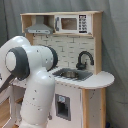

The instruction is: Play with the kitchen

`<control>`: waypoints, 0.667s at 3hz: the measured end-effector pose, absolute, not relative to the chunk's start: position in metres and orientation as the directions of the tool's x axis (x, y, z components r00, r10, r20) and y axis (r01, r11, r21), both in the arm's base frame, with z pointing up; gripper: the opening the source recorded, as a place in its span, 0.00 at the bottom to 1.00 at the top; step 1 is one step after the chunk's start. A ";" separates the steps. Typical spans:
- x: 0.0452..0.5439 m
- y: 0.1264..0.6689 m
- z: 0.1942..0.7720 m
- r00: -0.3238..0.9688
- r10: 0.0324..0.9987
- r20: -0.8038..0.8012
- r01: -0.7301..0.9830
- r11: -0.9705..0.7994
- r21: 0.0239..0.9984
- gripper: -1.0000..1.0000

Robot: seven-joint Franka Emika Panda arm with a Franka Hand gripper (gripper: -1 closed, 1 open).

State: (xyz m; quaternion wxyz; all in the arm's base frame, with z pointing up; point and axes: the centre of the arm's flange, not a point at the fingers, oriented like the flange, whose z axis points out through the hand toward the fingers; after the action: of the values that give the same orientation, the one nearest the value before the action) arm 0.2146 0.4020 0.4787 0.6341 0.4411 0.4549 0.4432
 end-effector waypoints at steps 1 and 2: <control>0.213 0.383 0.458 0.168 0.974 -0.155 -0.161 0.182 0.970 1.00; 0.214 0.367 0.434 0.159 0.978 -0.133 -0.157 0.158 0.975 1.00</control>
State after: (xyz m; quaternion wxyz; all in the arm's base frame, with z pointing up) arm 0.2141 0.3669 0.4339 0.6116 0.4533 0.4529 0.4641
